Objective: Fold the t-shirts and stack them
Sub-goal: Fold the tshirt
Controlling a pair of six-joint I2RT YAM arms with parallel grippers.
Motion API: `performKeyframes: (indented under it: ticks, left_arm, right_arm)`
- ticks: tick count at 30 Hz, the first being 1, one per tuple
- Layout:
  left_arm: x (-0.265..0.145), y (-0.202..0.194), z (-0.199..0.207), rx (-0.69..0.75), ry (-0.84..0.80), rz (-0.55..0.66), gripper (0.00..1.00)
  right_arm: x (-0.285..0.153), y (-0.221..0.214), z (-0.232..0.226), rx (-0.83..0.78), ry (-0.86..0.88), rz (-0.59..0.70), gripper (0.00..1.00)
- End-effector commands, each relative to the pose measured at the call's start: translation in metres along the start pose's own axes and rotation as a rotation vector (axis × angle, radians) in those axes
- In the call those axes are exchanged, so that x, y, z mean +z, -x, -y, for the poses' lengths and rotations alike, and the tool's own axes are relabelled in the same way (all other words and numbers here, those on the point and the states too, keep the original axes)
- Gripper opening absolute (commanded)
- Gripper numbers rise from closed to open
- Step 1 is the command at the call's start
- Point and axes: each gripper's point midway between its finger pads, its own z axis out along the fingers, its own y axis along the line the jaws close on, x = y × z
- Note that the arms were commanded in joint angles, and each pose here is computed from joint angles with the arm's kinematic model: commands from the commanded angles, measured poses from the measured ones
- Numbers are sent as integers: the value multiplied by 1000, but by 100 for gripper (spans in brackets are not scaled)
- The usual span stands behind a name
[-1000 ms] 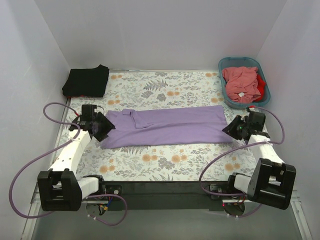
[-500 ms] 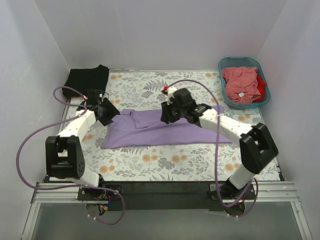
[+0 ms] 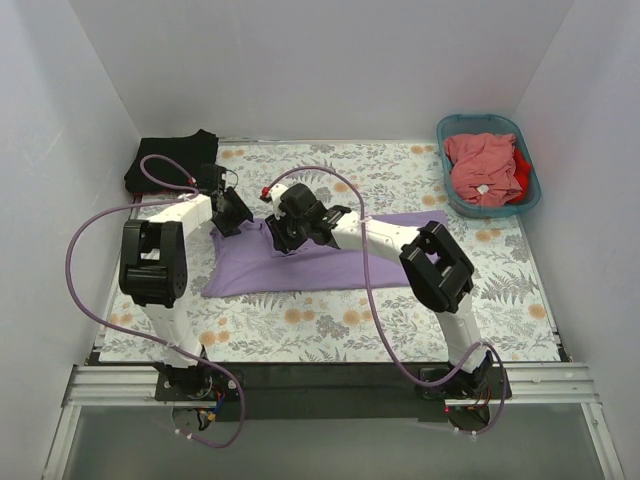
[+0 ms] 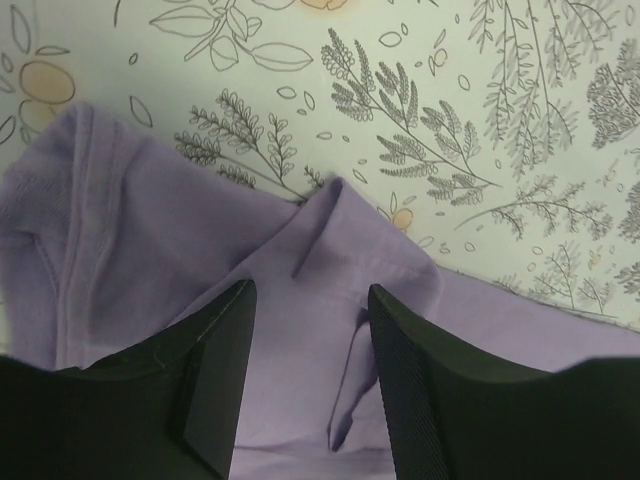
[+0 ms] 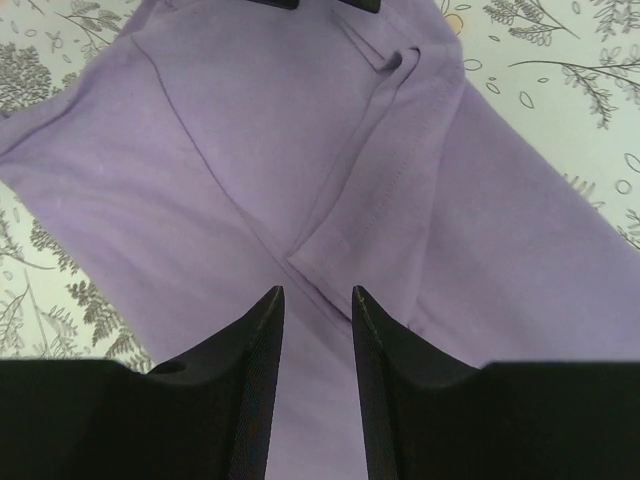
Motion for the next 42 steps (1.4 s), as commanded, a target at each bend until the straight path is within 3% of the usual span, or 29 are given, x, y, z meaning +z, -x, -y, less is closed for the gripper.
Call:
performKeyframes:
  ticks: [1,10,28,31,40,42]
  left_arm:
    - [1,14,10,37,-1,42,46]
    - [12,9,10,45,8,25,37]
    - [8,4,14,64,0,27,36]
    - [8,3,15,66,-3,25,36]
    - [6,5,16,69,-5,33,36]
    - [6,5,16,69,-4,34,36]
  right_arm:
    - [10,16,-1,-31,-16,33,40]
    - [39,14,-2,-42,-4,19,40]
    - [61,-25,-3,-63,-51,-78,40]
    - [62,-30,3,-65,-81,-87,34]
    - [50,-14,-1,-80,-69,-53,1]
    - [48,-12,-2,-77,-64,-51,1]
